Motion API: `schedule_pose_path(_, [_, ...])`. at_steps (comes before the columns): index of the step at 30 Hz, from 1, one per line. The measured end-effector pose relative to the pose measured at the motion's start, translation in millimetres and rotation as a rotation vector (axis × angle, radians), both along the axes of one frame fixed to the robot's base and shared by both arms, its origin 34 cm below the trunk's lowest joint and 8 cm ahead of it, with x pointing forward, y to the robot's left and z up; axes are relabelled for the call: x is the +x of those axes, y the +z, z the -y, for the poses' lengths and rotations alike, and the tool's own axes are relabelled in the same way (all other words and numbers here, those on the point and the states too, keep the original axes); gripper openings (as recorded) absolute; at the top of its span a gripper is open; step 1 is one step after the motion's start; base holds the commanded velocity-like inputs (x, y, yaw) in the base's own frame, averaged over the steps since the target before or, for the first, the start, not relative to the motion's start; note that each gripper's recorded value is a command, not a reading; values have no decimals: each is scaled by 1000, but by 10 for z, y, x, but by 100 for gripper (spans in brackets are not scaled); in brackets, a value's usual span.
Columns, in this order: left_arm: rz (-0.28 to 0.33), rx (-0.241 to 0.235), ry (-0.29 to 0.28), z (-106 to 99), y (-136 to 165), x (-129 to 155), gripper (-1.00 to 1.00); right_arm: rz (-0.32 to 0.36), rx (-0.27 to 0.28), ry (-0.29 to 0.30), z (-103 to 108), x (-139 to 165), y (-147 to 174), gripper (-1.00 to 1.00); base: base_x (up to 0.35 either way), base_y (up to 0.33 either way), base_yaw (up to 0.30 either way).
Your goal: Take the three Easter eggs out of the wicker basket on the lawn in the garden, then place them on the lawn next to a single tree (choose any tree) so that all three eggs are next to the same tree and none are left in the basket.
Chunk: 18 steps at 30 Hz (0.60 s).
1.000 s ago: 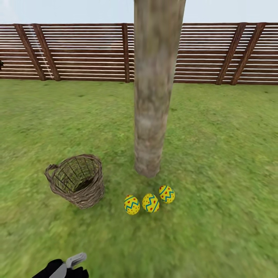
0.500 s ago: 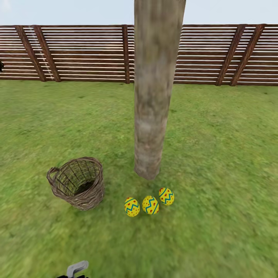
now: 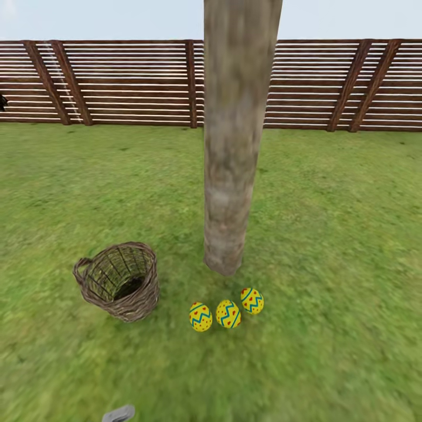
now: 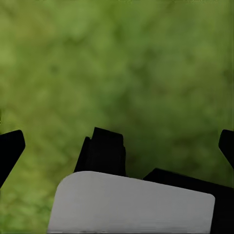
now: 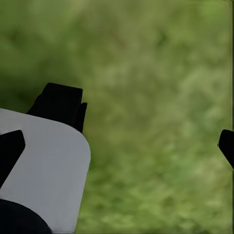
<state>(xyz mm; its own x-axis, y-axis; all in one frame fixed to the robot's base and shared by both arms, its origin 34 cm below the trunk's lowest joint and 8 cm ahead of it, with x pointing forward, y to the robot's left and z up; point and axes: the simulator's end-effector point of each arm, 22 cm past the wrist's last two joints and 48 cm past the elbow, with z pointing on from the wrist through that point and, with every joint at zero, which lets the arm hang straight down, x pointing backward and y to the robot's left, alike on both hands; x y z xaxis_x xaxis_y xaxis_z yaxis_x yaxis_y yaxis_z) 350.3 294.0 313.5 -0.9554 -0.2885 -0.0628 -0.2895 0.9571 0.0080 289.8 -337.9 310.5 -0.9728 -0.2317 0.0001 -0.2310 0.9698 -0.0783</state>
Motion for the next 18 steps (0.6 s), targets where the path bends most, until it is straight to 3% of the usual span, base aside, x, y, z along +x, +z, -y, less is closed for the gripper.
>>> schedule_pose_path(18, [-58,47,10,-204,-3,-291,100,-5,-1,-1,7,-28,20,100,0,0,0])
